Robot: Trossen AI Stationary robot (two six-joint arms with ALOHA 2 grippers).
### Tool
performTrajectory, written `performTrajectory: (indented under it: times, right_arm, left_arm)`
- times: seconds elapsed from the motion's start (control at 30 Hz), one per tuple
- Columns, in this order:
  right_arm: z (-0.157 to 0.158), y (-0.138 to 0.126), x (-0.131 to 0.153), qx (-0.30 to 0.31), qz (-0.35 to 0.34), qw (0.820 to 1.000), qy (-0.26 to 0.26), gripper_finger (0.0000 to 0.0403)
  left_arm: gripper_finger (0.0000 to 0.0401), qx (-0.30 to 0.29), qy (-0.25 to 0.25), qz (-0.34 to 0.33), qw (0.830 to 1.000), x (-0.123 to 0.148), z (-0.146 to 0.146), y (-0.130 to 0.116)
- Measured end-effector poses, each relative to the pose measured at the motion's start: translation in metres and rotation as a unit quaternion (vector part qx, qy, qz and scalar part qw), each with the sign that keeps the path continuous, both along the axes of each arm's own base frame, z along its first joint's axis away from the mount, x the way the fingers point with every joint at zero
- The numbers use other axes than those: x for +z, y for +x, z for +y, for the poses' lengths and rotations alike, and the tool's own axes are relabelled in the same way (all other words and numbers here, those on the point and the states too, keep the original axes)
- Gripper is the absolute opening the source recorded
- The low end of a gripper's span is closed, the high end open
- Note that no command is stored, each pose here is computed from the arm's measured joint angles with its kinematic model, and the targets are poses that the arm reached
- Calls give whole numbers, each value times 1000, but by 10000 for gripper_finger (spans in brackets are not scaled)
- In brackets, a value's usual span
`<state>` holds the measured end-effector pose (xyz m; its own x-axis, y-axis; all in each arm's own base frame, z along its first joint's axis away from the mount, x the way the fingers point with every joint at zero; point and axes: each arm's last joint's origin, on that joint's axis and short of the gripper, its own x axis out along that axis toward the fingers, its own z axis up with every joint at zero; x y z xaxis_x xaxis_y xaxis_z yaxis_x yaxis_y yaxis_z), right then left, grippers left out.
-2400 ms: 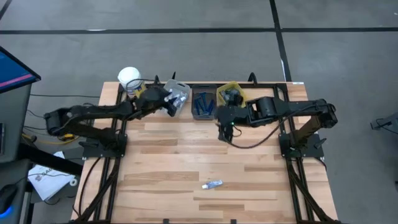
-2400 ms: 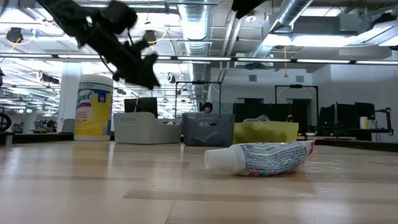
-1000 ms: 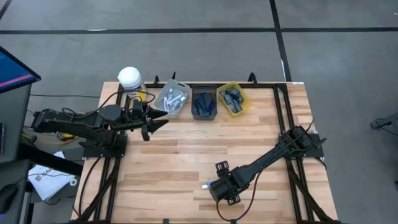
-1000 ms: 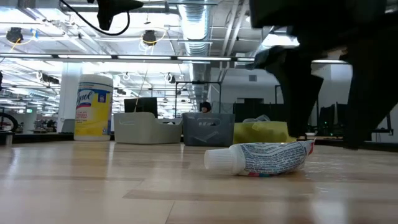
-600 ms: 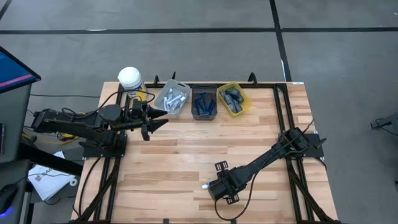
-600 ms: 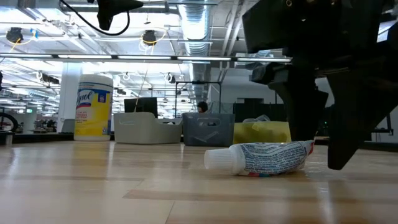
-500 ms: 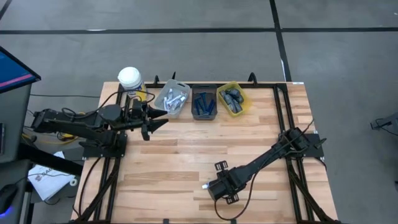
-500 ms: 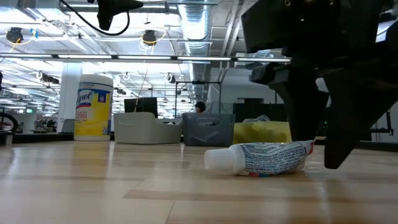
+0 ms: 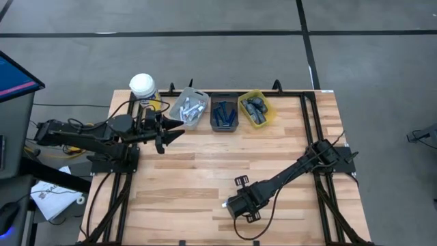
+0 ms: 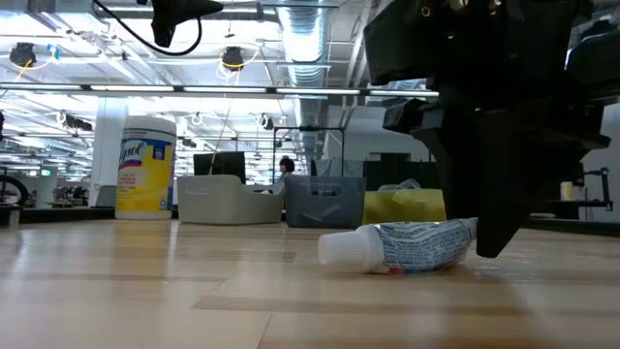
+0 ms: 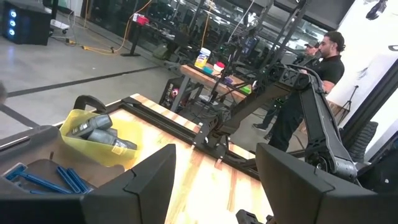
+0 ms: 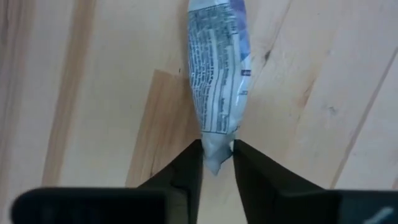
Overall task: Pick & Place Travel size toiletries
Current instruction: Put the toothpaste into the gray bin
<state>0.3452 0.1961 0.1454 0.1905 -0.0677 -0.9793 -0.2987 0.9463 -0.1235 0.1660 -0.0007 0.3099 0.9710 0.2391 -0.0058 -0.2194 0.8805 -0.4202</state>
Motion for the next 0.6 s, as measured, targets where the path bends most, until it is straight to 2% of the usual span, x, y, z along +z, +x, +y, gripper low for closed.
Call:
performTrajectory:
  times: [0.27,0.47,0.6]
  right_arm:
    - [0,0,0,0,0,1000,0,6]
    - [-1,-2,6,-11,1,1000,2,1]
    - [-8,-4,29,-20,-22,999,16,1]
  left_arm:
    - [218,0,0,0,1000,0,0,0]
    - [218,-1,-8,-2,1000,0,0,0]
    - [218,-16,-12,-2,1000,0,-1,0]
